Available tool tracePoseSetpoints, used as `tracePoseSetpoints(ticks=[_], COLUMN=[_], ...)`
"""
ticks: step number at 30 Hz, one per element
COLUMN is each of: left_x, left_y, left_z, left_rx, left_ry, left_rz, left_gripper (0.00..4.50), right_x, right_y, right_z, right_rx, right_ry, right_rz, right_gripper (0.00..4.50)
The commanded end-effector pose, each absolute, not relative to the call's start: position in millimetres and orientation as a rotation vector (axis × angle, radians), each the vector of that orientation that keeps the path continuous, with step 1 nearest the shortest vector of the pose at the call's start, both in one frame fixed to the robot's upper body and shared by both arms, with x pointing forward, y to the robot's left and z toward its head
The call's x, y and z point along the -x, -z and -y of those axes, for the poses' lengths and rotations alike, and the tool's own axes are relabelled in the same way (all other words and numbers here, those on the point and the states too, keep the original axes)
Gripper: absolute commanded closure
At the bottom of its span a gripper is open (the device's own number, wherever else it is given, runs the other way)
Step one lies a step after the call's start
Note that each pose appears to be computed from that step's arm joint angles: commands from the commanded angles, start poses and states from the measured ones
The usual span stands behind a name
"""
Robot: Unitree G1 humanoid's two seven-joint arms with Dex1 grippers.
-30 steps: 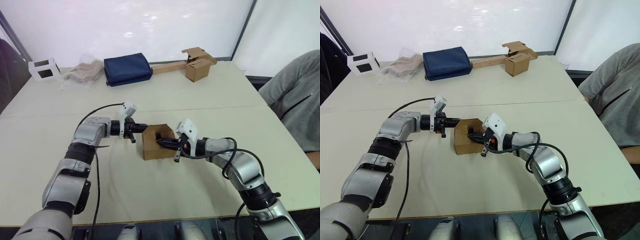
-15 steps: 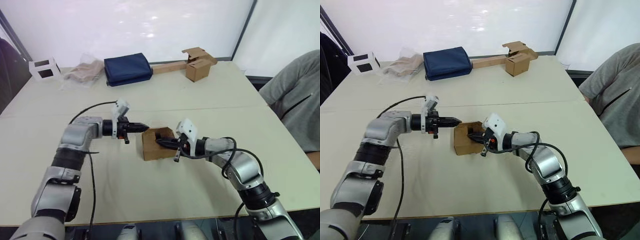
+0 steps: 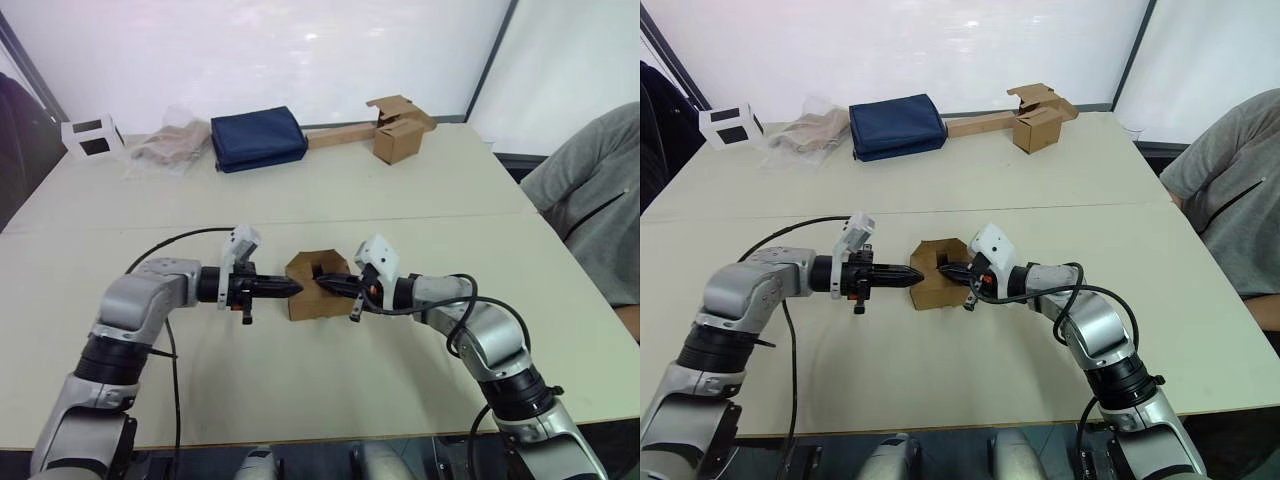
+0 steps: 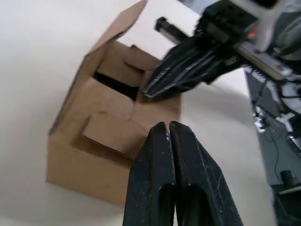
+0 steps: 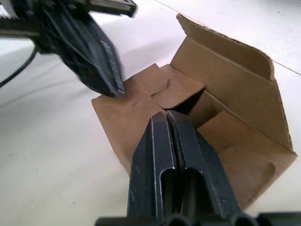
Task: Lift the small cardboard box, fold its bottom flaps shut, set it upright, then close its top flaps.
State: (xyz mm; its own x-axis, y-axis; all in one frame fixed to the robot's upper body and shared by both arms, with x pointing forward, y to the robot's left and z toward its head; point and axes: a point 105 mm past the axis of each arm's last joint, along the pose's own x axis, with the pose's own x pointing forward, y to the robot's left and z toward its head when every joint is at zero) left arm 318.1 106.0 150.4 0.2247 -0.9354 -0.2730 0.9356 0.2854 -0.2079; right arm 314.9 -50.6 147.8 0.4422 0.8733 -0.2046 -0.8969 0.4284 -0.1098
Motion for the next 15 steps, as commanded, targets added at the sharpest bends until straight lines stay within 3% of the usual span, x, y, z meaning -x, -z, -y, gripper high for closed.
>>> tracePoseSetpoints(ticks=[1, 7, 10, 12, 15], left_x=[-325, -325, -324, -324, -324], left_y=[-150, -152, -155, -157, -159], left_z=[-106, -105, -106, -106, -105], left_rx=[-0.062, -0.058, -0.052, -0.047, -0.046], left_ry=[1.276, 1.288, 1.287, 1.285, 1.284], left_rz=[-0.35, -0.343, -0.333, -0.324, -0.317], left_gripper=[4.44, 4.44, 4.44, 4.44, 4.44], right_x=[-311, -309, -314, -323, -344], right_y=[-163, -193, -228, -248, -248], right_z=[52, 56, 59, 59, 58], right_rx=[0.227, 0.197, 0.204, 0.197, 0.24], right_ry=[-1.11, -1.1, -1.084, -1.068, -1.04], right_rz=[-0.063, 0.016, 0.118, 0.17, 0.163], right_gripper=[4.5, 4.5, 4.5, 4.5, 4.5])
